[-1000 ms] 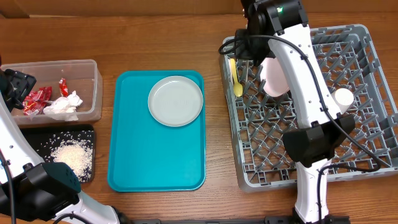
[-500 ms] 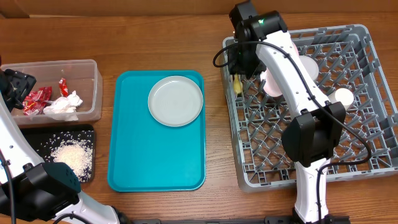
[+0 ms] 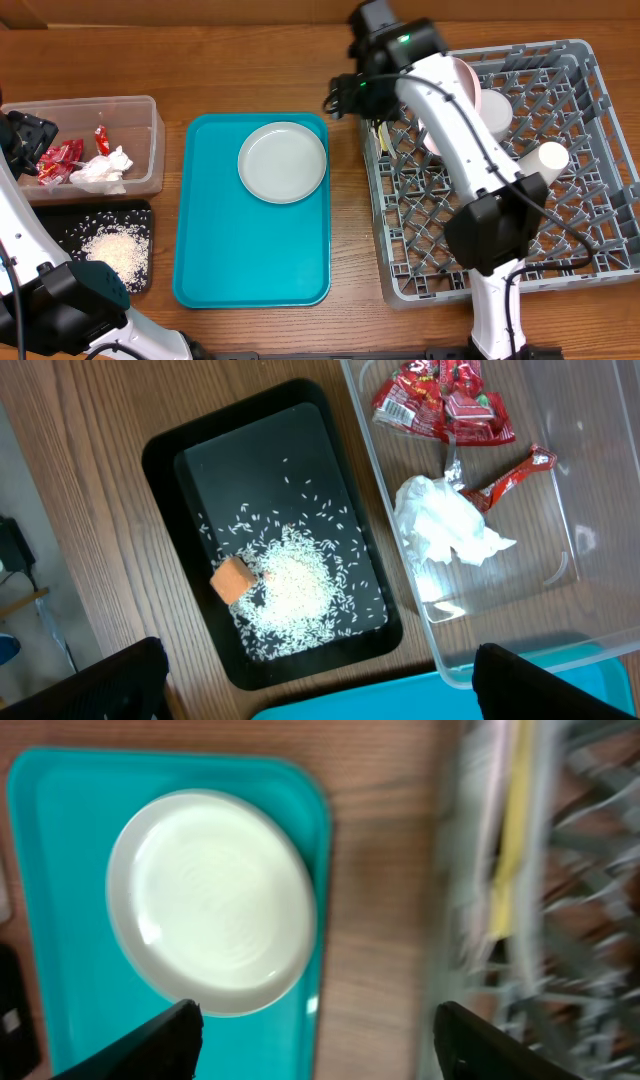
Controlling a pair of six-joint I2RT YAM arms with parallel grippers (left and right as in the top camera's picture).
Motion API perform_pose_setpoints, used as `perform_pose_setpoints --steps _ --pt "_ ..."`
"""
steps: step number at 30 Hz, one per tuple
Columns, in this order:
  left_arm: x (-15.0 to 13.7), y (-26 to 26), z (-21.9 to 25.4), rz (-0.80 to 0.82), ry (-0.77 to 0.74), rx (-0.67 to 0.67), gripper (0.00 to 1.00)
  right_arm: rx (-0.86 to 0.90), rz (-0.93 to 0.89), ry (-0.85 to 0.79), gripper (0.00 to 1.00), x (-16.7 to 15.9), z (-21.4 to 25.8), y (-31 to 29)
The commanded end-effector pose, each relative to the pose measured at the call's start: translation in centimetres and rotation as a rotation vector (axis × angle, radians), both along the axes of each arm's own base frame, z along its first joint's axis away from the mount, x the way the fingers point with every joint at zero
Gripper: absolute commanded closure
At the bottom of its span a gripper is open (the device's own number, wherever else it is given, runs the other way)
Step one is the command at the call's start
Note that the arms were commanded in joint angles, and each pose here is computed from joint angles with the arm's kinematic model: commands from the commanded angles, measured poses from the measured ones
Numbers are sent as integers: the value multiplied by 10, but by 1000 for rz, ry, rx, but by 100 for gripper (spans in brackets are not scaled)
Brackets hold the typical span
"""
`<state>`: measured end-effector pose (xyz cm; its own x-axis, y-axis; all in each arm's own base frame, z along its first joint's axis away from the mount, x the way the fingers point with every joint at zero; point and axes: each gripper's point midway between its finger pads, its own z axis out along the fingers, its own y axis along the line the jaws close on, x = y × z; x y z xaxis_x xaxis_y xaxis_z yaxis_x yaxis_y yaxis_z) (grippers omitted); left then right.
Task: Sort waste into correct bins and load items into the dishwasher rack
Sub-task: 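Return the right gripper to the plate and grasp its rim, then lift the white plate and carry it right over the rack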
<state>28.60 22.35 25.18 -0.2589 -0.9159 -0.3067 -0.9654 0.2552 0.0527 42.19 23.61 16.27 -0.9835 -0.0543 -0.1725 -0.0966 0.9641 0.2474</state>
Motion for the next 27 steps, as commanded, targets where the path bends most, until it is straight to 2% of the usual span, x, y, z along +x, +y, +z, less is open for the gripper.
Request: perform_pose_setpoints --steps 1,4,10,12,19,27 --pt "-2 0 10 20 -22 28 0 -41 -193 -3 23 -12 8 12" --pt "-2 0 10 20 -22 28 0 -82 -308 50 25 -28 -11 23" --pt "-3 0 10 20 -21 28 0 -120 -380 131 28 -68 -49 60" --pt "-3 0 10 20 -21 28 0 -124 -429 152 24 -78 -66 70" --pt "-2 0 10 20 -22 28 0 -85 -421 192 24 -95 -110 91" --pt "-2 0 10 20 -22 28 0 -111 -519 227 28 -104 -142 82"
